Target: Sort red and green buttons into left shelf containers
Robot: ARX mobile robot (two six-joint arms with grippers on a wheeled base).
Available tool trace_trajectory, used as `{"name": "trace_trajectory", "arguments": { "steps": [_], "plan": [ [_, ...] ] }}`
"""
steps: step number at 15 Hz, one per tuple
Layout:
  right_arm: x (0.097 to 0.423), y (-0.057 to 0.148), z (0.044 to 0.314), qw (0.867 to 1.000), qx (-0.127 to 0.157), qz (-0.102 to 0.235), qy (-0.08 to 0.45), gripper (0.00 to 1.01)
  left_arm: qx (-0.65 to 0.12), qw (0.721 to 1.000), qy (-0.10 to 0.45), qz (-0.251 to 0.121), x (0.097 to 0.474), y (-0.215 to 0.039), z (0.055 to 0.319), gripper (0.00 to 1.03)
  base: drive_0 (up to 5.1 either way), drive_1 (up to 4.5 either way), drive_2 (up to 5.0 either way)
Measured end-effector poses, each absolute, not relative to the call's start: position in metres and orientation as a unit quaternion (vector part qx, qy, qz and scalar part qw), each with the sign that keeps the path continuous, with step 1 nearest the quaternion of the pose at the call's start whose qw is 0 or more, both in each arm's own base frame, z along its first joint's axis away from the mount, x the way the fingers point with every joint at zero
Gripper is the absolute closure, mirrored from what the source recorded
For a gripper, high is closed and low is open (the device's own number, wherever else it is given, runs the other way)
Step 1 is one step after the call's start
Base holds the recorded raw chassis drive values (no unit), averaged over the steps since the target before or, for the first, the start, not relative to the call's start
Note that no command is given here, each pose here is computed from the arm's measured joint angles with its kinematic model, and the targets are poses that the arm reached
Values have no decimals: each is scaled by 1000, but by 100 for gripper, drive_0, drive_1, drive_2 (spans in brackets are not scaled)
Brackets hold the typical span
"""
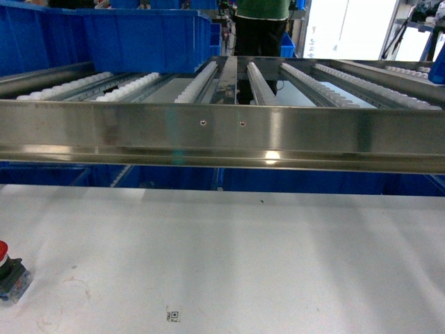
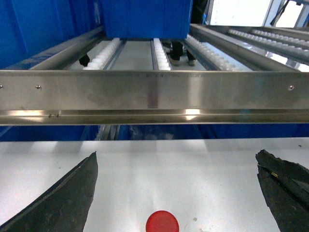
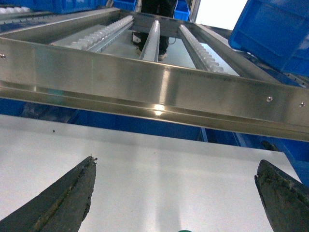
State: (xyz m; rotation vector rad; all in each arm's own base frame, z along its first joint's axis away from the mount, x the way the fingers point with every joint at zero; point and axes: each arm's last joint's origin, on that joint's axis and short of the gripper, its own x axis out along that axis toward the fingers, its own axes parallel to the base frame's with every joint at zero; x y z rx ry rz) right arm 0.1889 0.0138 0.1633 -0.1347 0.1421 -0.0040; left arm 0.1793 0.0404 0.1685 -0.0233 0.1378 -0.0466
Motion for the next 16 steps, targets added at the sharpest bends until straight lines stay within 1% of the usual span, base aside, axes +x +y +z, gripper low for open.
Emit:
{"name": "trace_trajectory", "arguments": {
  "steps": [1, 2, 4, 5, 6, 12, 16],
  "plan": [
    [234, 5, 159, 987, -67, -8, 146, 3, 0, 988, 146, -58, 224, 40, 164, 5, 0, 0, 0],
    [259, 0, 153, 975, -53, -3, 217, 3, 14, 984, 167, -59, 243, 35, 167, 5, 0, 0, 0],
    [268, -6, 141, 963, -31, 6, 267, 3, 18, 981, 182, -69, 244, 27, 164, 5, 0, 0, 0],
    [271, -11, 134, 957, -19, 2, 290, 3, 19, 980, 183, -79, 244, 23, 164, 5, 0, 0, 0],
    [272, -18, 129, 952, -9, -11, 305, 3, 20, 979, 183, -85, 244, 20, 165, 5, 0, 0, 0],
    [272, -26, 124, 949, -1, -21, 314, 3, 20, 980, 181, -87, 244, 19, 166, 5, 0, 0, 0],
    [273, -26, 123, 950, 0, -18, 312, 3, 20, 980, 181, -86, 244, 19, 166, 5, 0, 0, 0]
  ]
}}
